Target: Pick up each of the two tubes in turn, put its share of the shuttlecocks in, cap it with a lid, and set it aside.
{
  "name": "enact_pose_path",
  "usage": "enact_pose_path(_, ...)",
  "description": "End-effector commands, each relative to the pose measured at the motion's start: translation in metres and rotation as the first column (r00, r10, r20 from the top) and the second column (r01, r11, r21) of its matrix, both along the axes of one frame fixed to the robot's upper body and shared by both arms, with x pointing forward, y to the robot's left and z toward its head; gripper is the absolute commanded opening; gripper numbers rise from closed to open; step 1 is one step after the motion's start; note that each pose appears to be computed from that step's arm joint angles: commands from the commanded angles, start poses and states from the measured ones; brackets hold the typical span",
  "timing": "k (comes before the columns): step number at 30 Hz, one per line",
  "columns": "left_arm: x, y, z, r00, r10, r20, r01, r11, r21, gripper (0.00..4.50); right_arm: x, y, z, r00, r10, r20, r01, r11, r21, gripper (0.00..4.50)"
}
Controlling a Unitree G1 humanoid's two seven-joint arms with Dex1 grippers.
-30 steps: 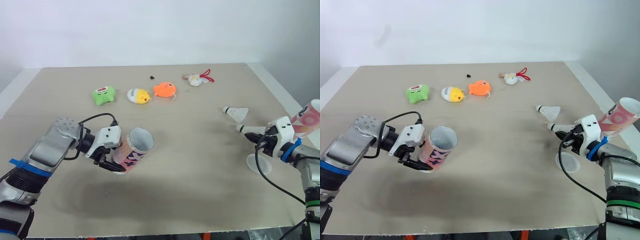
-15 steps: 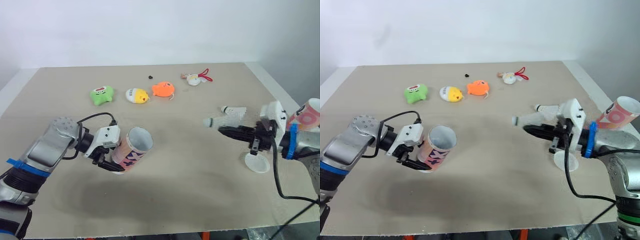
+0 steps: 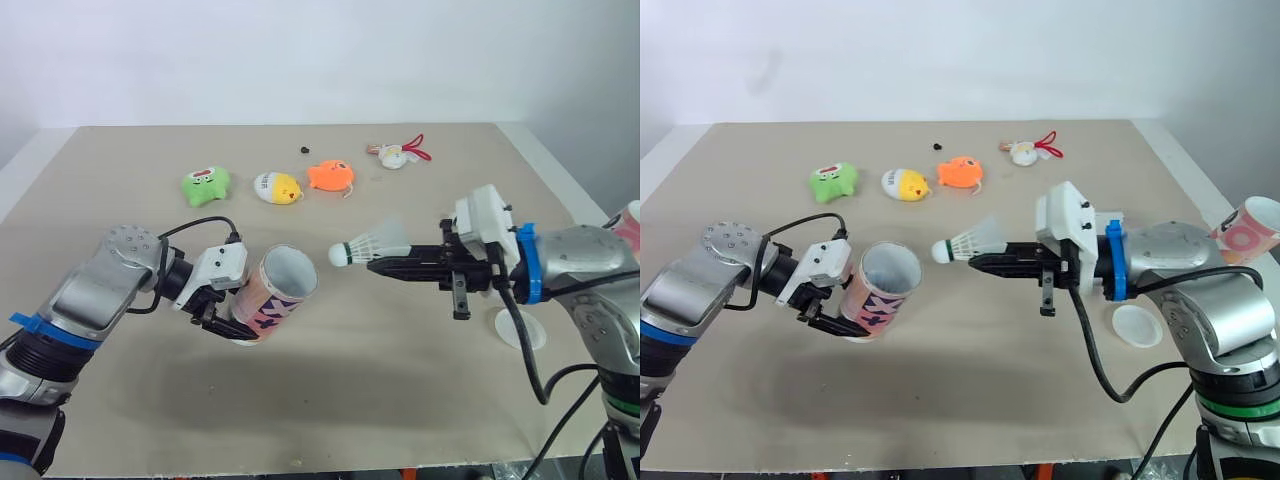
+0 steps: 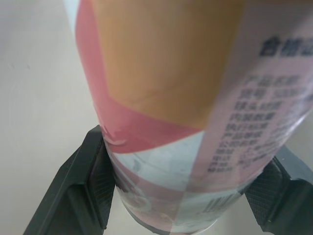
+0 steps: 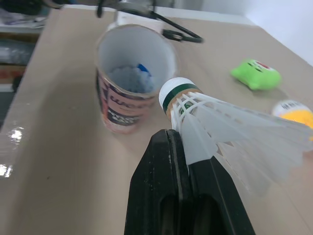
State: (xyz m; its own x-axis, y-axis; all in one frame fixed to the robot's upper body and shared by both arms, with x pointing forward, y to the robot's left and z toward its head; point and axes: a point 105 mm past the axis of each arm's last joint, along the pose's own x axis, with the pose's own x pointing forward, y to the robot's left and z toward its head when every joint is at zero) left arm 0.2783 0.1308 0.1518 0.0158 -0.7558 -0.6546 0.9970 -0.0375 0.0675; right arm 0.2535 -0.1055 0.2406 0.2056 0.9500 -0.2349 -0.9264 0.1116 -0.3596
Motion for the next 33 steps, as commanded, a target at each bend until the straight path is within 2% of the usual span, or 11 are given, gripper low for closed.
enact_pose_path(1,0.000,-0.002,0.012,0.999,-0.010,0.047,0.011,1.000,-0.014,3.18,-0.009,0.011,0.009,0.996,0.075,0.056,-0.074,0.997,-0.024,0.03)
enact_pose_path(9,0.001,-0.001,0.005,0.999,-0.008,0.031,0.008,1.000,0.000,3.18,-0.009,0.031,0.018,0.980,0.169,0.109,-0.160,0.983,-0.089,0.03)
enact_pose_path(18,0.003,-0.003,0.001,1.000,-0.019,0.018,0.018,1.000,0.010,3.18,0.006,0.058,0.005,0.959,0.270,0.080,-0.251,0.948,-0.195,0.03)
enact_pose_path(22,0.003,-0.003,0.000,1.000,-0.022,0.017,0.021,1.000,0.011,3.18,0.012,0.068,0.003,0.950,0.304,0.067,-0.284,0.934,-0.217,1.44)
enact_pose_path(27,0.003,-0.003,0.000,1.000,-0.022,0.014,0.022,1.000,0.010,3.18,0.007,0.071,0.015,0.935,0.353,0.043,-0.343,0.926,-0.161,4.02)
enact_pose_path(28,0.002,-0.003,0.000,1.000,-0.022,0.013,0.022,1.000,0.010,3.18,0.006,0.068,0.020,0.935,0.353,0.030,-0.346,0.929,-0.130,4.41)
enact_pose_path(33,0.001,-0.004,-0.001,1.000,-0.022,0.011,0.022,1.000,0.008,3.18,0.007,0.043,0.044,0.949,0.315,-0.024,-0.314,0.949,0.040,4.46)
